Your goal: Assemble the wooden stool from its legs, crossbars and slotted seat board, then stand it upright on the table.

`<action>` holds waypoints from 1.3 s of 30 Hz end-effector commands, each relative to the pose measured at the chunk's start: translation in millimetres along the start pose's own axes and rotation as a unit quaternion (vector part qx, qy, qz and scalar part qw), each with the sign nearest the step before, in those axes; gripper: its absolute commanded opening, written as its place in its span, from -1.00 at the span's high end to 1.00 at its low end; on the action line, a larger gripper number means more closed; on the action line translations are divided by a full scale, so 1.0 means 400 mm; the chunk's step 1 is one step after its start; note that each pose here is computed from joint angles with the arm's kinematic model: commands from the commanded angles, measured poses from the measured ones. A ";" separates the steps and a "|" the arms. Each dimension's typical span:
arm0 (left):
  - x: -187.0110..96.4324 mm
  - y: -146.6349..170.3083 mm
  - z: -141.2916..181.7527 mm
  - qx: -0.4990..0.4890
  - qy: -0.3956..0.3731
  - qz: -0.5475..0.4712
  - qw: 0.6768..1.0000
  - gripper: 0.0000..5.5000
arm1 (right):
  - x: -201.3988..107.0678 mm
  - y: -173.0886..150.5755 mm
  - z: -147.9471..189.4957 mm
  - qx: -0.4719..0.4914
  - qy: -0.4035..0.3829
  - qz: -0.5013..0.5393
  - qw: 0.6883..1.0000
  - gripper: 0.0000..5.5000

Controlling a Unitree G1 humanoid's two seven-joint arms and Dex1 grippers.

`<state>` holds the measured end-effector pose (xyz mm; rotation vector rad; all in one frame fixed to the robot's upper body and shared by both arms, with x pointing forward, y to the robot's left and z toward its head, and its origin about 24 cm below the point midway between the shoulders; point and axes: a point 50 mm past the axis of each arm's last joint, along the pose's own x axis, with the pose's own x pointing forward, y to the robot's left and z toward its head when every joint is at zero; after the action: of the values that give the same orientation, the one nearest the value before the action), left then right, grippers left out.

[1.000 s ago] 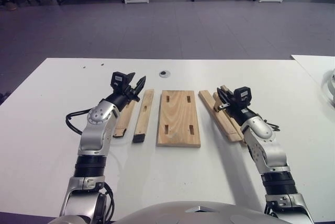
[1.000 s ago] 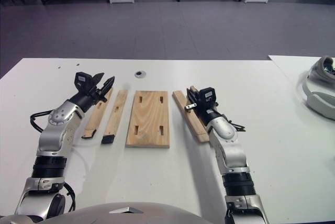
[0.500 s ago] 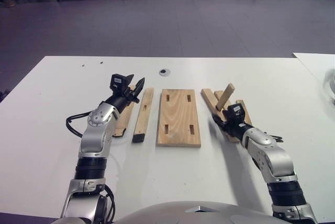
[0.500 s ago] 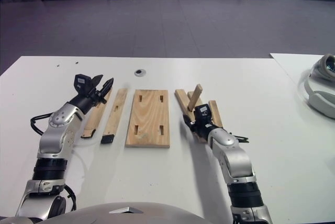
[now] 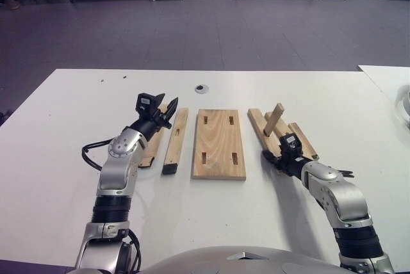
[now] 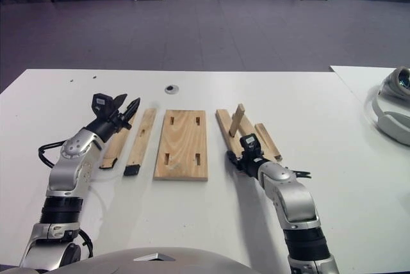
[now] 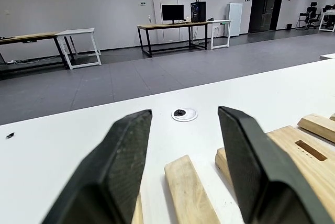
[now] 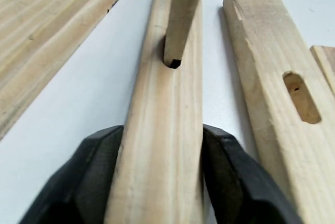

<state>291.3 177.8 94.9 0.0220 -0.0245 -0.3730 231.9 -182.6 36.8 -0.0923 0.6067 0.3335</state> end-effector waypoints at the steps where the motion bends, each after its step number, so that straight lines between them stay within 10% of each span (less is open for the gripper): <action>1: 0.026 -0.027 0.028 -0.049 -0.014 -0.029 0.998 0.16 | 0.009 -0.014 -0.002 -0.014 0.002 -0.022 1.000 0.24; 8: 0.088 -0.116 0.107 -0.392 -0.011 -0.146 0.908 -0.17 | -0.055 0.035 0.202 -0.103 -0.241 0.090 0.961 0.24; 15: 0.096 -0.161 0.192 -0.487 -0.032 -0.237 0.840 -0.17 | -0.070 0.133 0.250 -0.201 -0.303 0.193 0.911 0.24; 28: 0.074 -0.156 0.172 -0.477 -0.044 -0.221 0.850 0.62 | -0.071 0.152 0.259 -0.224 -0.326 0.192 0.898 0.24; 39: 0.012 -0.083 0.115 -0.461 -0.064 -0.075 0.882 0.63 | -0.065 0.134 0.229 -0.216 -0.298 0.172 0.914 -0.15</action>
<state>289.5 126.4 150.1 -1.0153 0.0198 -0.6487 243.6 -114.1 131.8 -0.2898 -0.1131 0.8462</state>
